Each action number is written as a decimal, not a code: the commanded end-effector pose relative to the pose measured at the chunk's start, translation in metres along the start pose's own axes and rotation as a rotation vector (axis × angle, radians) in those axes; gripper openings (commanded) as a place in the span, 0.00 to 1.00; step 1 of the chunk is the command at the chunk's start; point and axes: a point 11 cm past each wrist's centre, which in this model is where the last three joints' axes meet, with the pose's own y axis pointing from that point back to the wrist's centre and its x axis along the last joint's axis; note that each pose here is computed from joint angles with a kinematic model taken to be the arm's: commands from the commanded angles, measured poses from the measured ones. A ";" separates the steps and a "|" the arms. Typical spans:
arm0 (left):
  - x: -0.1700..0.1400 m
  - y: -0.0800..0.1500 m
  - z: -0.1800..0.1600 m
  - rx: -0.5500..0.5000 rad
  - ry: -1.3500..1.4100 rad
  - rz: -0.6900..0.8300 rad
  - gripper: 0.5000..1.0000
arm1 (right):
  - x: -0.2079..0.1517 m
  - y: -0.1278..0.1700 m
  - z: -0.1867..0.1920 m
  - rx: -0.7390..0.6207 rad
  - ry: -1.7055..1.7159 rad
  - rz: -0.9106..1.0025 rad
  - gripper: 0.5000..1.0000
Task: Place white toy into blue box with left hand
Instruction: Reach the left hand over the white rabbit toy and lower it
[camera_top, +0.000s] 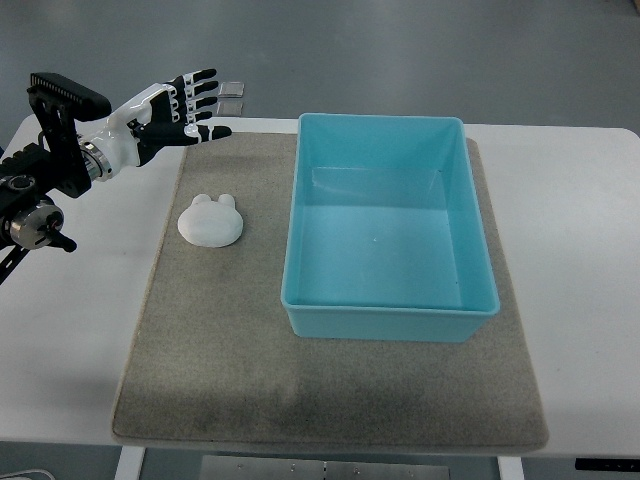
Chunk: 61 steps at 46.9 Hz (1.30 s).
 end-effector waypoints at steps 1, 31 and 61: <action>-0.005 0.004 0.000 0.025 -0.134 -0.041 0.98 | 0.000 0.000 0.000 0.000 0.000 0.000 0.87; -0.024 0.034 0.003 0.085 -0.587 -0.296 0.80 | 0.000 0.000 0.000 0.000 0.000 0.000 0.87; -0.007 0.060 -0.003 0.097 -0.813 -0.353 0.78 | 0.000 0.000 0.000 0.000 0.000 0.000 0.87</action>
